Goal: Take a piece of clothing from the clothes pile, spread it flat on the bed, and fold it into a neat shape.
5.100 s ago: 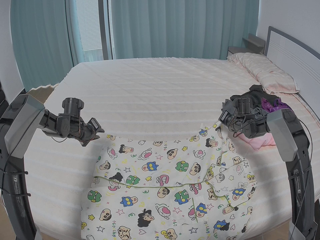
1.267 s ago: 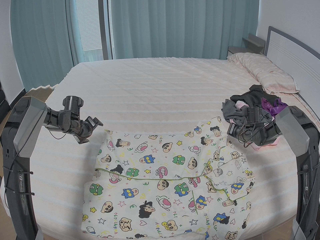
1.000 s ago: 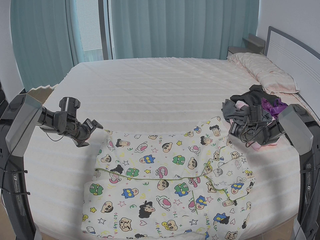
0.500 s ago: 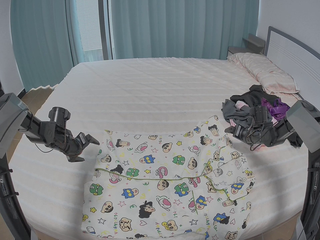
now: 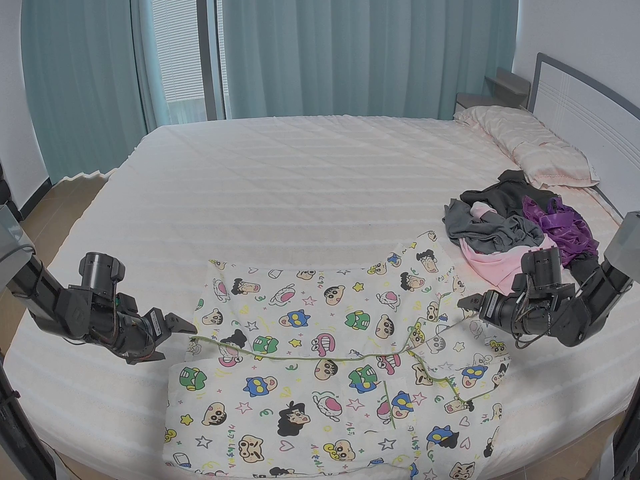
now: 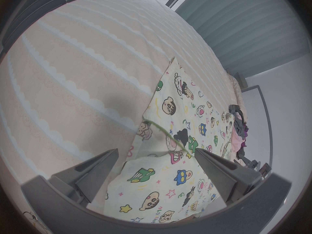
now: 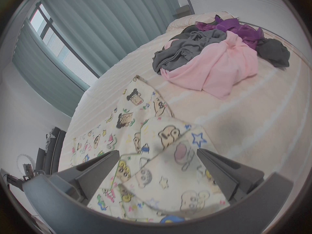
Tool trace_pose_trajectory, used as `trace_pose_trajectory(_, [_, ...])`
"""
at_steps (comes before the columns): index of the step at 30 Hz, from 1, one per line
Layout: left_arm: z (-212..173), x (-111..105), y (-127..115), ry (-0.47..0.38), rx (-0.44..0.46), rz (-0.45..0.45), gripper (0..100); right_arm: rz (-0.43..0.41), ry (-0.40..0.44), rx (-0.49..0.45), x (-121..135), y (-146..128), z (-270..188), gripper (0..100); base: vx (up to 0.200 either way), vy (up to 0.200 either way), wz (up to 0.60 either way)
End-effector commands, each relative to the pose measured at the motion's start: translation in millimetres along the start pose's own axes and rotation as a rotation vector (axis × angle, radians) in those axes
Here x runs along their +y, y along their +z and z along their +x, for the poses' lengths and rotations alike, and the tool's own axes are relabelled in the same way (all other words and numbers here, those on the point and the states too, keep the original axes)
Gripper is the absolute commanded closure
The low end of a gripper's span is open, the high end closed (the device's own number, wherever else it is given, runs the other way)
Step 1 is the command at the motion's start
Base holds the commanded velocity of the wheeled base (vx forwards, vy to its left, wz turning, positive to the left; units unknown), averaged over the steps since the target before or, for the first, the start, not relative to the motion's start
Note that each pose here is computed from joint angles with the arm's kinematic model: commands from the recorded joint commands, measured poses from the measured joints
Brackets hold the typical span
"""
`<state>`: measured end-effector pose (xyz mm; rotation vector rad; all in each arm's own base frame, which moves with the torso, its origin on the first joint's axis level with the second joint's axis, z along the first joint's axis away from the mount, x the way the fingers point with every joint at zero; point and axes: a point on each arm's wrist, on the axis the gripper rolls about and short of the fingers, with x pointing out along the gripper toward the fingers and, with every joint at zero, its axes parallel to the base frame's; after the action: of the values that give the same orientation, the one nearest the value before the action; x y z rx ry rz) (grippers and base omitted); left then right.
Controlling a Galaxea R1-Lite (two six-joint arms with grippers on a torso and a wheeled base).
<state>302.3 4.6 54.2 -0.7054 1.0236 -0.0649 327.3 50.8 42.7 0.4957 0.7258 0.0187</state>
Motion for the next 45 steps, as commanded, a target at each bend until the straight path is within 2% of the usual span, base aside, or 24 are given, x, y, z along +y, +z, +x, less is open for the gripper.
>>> trace_pose_trajectory(1, [-4, 6, -16, 0.037, -0.007, 0.022, 0, -0.009, 0.062, -0.007, 13, -19, -34, 0, 0.000, 0.000, 0.00])
trace_pose_trajectory(12, [3, -1, -32, 0.073, 0.021, 0.059, 0, 0.072, 0.098, -0.011, 14, -29, -48, 0, 0.000, 0.000, 0.00])
trace_pose_trajectory(26, [8, 2, -38, 0.056, 0.022, 0.062, 0, 0.062, 0.091, 0.039, 12, -43, -52, 0, 0.000, 0.000, 0.00])
trace_pose_trajectory(38, [16, -15, -73, -0.019, 0.037, 0.182, 0, 0.053, 0.104, 0.062, 14, -48, -53, 0, 0.000, 0.000, 0.00])
trace_pose_trajectory(45, [18, -16, -96, -0.015, 0.100, 0.228, 0, 0.053, 0.104, 0.062, 14, -48, -53, 0, 0.000, 0.000, 0.00])
